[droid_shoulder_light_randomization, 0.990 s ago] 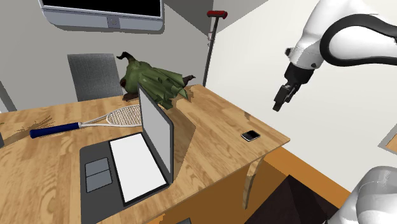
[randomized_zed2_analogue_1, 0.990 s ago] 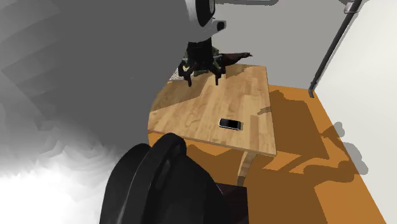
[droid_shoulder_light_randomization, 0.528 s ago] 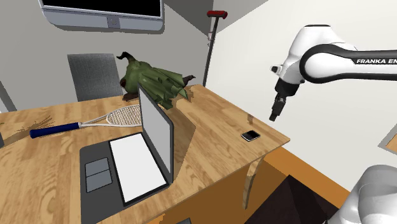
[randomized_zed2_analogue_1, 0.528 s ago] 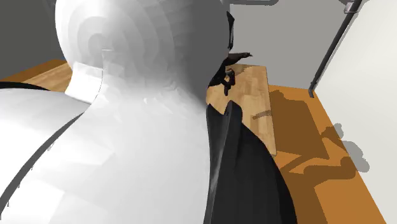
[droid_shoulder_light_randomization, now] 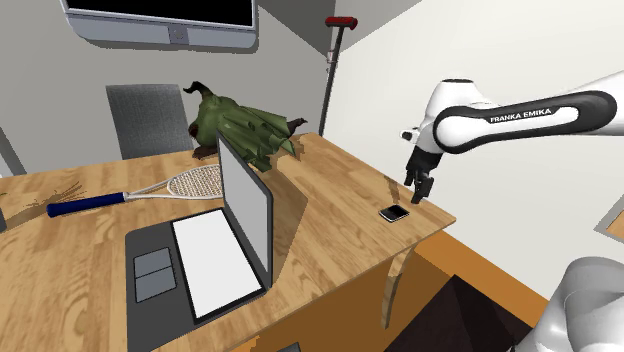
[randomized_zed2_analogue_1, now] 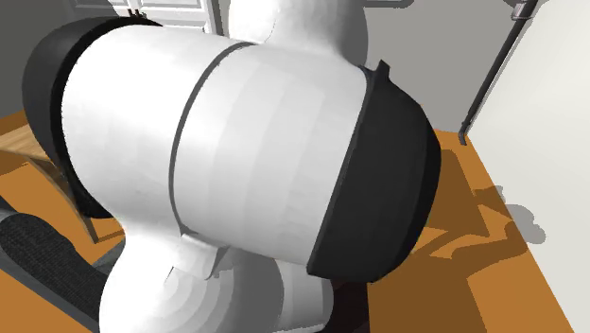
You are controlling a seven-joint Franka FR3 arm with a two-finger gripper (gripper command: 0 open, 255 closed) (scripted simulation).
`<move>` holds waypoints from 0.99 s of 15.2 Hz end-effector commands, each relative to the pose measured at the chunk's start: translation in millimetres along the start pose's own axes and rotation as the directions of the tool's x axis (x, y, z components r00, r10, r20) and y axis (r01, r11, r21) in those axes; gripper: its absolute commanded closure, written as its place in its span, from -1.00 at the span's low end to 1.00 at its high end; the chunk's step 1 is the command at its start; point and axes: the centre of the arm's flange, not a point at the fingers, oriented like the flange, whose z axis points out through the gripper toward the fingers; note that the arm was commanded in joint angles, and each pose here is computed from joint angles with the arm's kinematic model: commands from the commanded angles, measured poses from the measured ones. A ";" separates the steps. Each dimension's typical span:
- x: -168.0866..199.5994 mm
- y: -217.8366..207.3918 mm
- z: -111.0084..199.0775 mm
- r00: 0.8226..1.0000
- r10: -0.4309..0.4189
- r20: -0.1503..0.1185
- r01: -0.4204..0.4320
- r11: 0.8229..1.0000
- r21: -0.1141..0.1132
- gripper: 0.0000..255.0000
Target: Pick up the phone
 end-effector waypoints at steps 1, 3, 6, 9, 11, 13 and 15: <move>7.6 14.6 24.0 0.994 -0.108 0.005 0.108 0.994 0.012 -1.00; 14.8 27.7 47.1 0.979 -0.206 0.008 0.205 0.978 0.026 -1.00; 27.6 45.4 82.2 0.937 -0.348 0.010 0.347 0.937 0.047 -1.00; 33.2 51.4 101.7 0.915 -0.403 0.010 0.402 0.914 0.055 -1.00; 32.9 50.7 112.2 0.915 -0.403 0.010 0.402 0.914 0.055 -1.00; 32.7 50.1 122.8 0.915 -0.403 0.010 0.402 0.914 0.055 -1.00; 32.3 49.2 136.3 0.915 -0.403 0.010 0.402 0.914 0.055 -1.00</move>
